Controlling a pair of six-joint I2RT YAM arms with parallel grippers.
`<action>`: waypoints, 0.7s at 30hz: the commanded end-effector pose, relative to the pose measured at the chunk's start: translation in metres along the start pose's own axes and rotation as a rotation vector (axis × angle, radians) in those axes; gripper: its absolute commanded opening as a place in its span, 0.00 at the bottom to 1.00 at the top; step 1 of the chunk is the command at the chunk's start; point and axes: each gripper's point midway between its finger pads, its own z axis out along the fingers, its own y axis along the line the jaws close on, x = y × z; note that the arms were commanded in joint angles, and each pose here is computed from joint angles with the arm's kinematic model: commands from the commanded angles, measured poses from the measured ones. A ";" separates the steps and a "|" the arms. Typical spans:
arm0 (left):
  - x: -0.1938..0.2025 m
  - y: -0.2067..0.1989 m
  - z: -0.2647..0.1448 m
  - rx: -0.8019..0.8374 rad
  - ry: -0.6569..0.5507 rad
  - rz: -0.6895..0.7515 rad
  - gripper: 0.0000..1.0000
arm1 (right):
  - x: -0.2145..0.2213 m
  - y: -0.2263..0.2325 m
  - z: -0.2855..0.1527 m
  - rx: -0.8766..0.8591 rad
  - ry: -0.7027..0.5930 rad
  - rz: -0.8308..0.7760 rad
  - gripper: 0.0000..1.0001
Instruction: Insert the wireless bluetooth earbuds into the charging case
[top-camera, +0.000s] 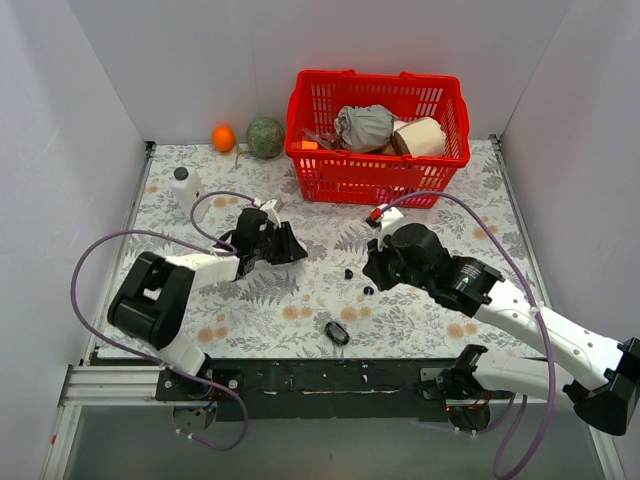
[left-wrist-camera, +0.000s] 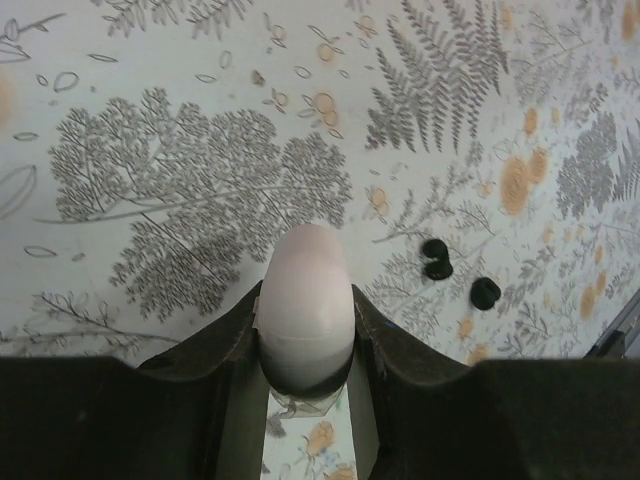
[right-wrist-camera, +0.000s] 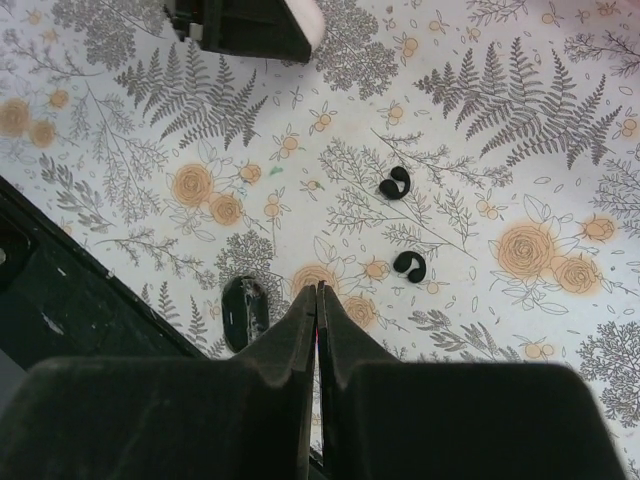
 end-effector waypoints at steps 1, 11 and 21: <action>-0.021 0.005 0.021 0.015 0.008 -0.014 0.00 | -0.028 0.011 -0.011 -0.056 -0.134 0.053 0.08; -0.006 0.051 0.046 -0.133 0.108 -0.046 0.38 | -0.019 0.005 -0.009 -0.029 -0.116 0.046 0.09; -0.002 0.069 -0.004 -0.309 0.084 -0.057 0.59 | -0.015 -0.004 -0.006 0.012 -0.106 0.028 0.12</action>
